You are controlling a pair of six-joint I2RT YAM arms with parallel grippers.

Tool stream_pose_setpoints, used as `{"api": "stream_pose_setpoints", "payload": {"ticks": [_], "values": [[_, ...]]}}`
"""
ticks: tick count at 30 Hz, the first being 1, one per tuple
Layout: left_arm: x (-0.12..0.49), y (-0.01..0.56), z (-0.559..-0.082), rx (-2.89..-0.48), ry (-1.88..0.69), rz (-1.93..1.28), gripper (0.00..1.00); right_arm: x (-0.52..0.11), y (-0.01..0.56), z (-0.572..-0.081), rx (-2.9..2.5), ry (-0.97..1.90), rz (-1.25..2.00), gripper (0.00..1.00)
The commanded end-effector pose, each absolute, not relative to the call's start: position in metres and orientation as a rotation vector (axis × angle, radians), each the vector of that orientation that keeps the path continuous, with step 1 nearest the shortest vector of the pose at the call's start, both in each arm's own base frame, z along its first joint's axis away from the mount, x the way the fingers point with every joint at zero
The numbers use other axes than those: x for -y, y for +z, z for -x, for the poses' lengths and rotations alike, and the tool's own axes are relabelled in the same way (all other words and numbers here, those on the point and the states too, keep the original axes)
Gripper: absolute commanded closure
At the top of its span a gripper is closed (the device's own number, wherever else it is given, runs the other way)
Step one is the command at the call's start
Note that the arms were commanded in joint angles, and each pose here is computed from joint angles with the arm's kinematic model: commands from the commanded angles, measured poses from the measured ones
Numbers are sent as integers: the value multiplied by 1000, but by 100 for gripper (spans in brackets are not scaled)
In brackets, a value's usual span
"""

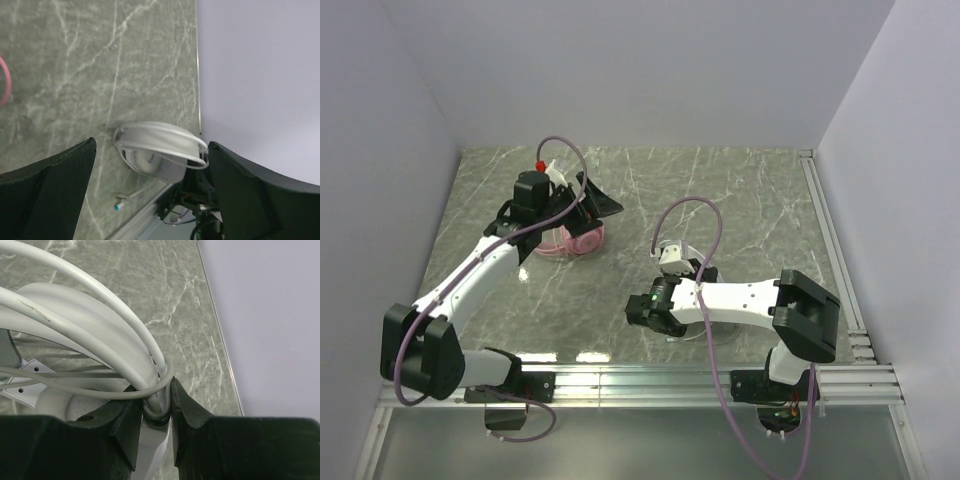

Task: Wrap the headphones
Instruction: Pass the headphones from the right arm to the left

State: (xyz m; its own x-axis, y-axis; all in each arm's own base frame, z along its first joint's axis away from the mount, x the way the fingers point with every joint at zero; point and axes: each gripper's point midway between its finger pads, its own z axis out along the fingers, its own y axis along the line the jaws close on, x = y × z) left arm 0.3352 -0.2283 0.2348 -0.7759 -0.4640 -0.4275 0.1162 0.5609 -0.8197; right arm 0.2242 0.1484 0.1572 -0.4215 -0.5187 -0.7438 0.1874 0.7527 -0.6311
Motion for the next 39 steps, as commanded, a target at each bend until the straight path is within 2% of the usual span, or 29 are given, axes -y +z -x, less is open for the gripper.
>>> {"api": "stream_pose_setpoints", "payload": {"ticks": [1,6,9,12,17,24,28,32,39], "values": [[234,267,-317,-2091,-1316,296,1,-155,189,-232,-1728,-779,249,100],[223,273,-311,-2052,-1150,133,1,-161,188,-235,-1694,-791,278,100],[237,247,-308,-2222,-1220,139,1,-166,187,-235,-1677,-793,295,100],[257,242,-302,-2289,-1307,179,1,-170,187,-237,-1669,-799,302,99],[256,229,-302,-2353,-1250,532,1,-174,186,-238,-1667,-801,305,99],[270,214,-284,-2433,-1331,735,1,-176,186,-238,-1669,-800,306,99],[280,203,-283,-2420,-1472,935,5,-176,187,-239,-1664,-796,303,99],[294,202,-284,-2451,-1501,955,6,-175,186,-239,-1664,-805,309,99],[322,194,-288,-2519,-1541,998,22,-175,188,-238,-1656,-795,305,99]]}}
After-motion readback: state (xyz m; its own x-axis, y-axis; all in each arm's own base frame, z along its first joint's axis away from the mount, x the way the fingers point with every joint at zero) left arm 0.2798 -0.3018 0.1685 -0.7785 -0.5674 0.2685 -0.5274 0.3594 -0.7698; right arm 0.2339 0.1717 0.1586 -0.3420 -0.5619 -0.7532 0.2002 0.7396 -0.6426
